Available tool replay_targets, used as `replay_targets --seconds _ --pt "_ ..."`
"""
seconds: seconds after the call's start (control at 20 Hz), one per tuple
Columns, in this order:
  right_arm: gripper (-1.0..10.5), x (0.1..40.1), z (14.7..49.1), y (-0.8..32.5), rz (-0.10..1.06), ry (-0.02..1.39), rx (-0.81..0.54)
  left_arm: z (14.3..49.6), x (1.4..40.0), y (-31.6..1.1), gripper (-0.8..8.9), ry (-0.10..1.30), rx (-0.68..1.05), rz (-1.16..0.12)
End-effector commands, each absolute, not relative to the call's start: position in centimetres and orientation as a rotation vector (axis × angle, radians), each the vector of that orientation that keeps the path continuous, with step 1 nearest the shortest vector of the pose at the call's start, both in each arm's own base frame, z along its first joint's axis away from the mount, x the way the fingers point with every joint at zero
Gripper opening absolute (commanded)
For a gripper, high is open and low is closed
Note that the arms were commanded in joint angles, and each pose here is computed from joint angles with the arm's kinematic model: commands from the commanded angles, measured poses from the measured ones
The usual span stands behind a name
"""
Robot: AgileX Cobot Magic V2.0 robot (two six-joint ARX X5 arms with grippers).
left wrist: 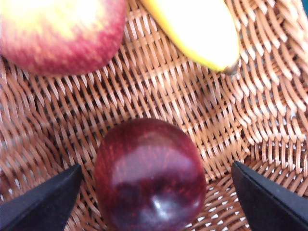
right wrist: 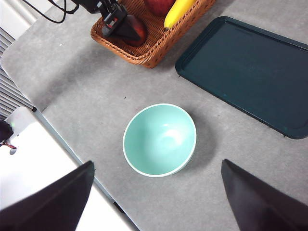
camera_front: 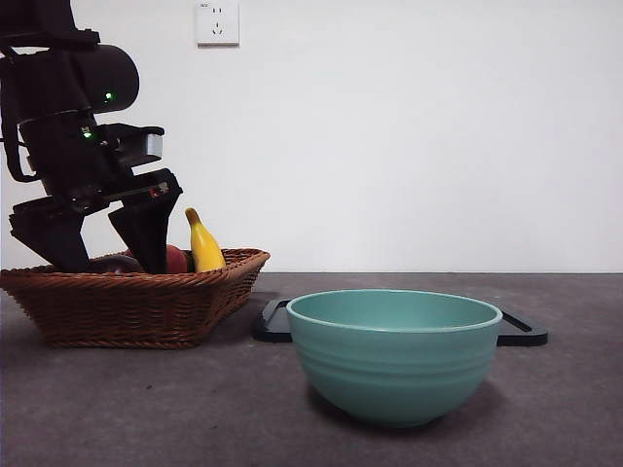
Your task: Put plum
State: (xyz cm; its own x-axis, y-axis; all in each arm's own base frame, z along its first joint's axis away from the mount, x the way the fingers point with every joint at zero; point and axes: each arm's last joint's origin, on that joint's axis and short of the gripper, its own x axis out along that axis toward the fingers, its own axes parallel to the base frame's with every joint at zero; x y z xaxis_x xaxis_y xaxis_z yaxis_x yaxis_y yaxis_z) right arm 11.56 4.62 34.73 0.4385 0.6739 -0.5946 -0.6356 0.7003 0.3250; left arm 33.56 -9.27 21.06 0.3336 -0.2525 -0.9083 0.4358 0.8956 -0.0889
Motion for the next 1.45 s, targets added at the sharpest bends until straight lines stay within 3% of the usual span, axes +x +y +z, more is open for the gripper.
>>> replay_targets --seconds 0.05,0.55,0.75,1.1,1.45 --pt "4.2 11.7 35.3 4.7 0.821 0.748 0.055 21.0 34.1 -9.6 4.37 1.139 0.196 -0.463" --pt "4.2 11.7 35.3 4.7 0.821 0.748 0.055 20.9 33.9 -9.5 3.68 1.166 0.217 -0.459" --pt "4.2 11.7 35.3 4.7 0.820 0.749 0.055 20.9 33.9 -9.5 2.75 1.166 0.216 -0.458" --pt "4.2 11.7 35.3 4.7 0.821 0.748 0.055 21.2 33.8 -9.5 2.75 1.148 0.213 -0.458" --pt "4.2 11.7 35.3 4.7 0.821 0.747 0.055 26.6 31.5 -9.8 2.75 1.003 0.209 -0.495"
